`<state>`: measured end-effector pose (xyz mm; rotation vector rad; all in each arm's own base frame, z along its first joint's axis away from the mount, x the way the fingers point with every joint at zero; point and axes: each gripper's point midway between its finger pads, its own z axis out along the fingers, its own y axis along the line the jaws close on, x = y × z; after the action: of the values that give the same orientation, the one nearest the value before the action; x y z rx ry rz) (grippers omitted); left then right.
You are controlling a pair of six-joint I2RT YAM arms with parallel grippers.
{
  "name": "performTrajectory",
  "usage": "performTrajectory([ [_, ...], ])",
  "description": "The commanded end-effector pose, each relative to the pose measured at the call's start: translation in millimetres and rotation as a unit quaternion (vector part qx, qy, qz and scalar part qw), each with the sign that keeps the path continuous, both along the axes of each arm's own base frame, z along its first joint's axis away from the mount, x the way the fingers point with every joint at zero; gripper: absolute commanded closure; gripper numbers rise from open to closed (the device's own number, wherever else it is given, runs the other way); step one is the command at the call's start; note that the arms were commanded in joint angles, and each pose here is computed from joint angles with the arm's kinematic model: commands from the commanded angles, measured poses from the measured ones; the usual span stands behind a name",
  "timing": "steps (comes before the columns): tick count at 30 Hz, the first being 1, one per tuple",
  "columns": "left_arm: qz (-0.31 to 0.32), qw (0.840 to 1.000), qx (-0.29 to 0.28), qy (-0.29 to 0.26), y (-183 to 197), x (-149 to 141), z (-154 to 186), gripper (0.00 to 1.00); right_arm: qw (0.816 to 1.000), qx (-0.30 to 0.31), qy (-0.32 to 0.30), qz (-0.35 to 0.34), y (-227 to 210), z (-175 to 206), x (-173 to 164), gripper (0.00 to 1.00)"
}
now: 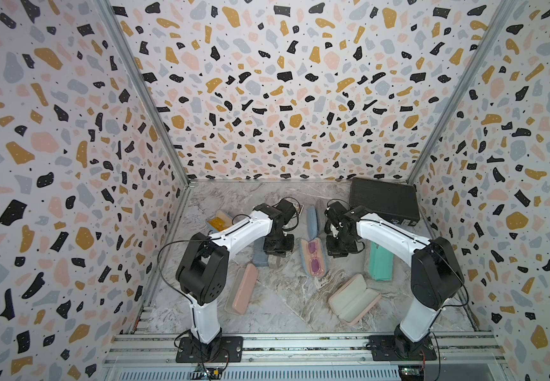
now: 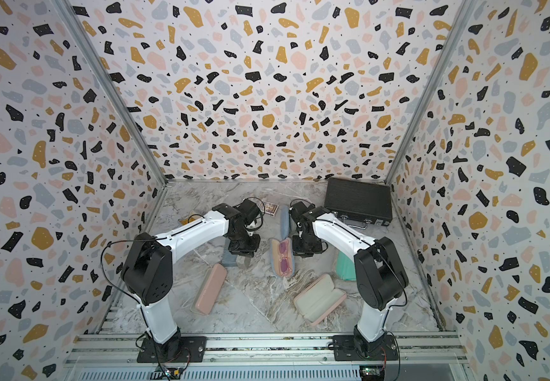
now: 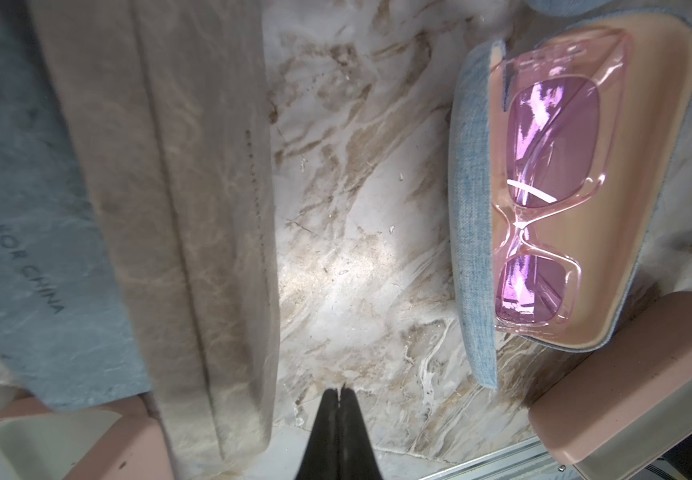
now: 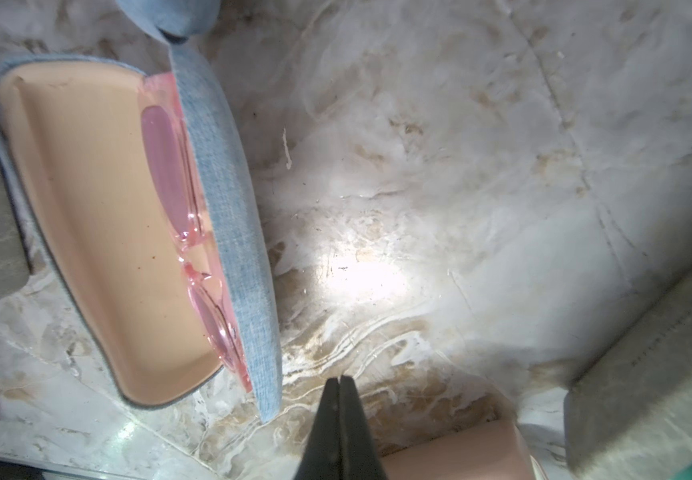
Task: Close the glasses case
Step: Close the glasses case at the center of the board.
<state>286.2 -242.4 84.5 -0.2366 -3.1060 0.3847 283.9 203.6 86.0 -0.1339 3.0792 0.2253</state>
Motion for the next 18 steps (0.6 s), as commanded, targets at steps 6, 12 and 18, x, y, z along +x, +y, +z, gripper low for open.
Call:
performTrajectory([
  [6, -0.005, 0.999, -0.021, 0.028, -23, -6, -24, 1.0, 1.0, 0.009, 0.011, 0.004, 2, -7, 4, 1.0],
  [12, -0.005, 0.999, -0.018, 0.042, -29, -8, -40, 1.0, 0.999, 0.022, 0.025, 0.008, 10, -19, 5, 1.0],
  [18, -0.016, 0.998, -0.018, 0.051, -37, -11, -46, 1.0, 0.998, 0.029, 0.045, 0.017, 17, -33, 5, 1.0],
])
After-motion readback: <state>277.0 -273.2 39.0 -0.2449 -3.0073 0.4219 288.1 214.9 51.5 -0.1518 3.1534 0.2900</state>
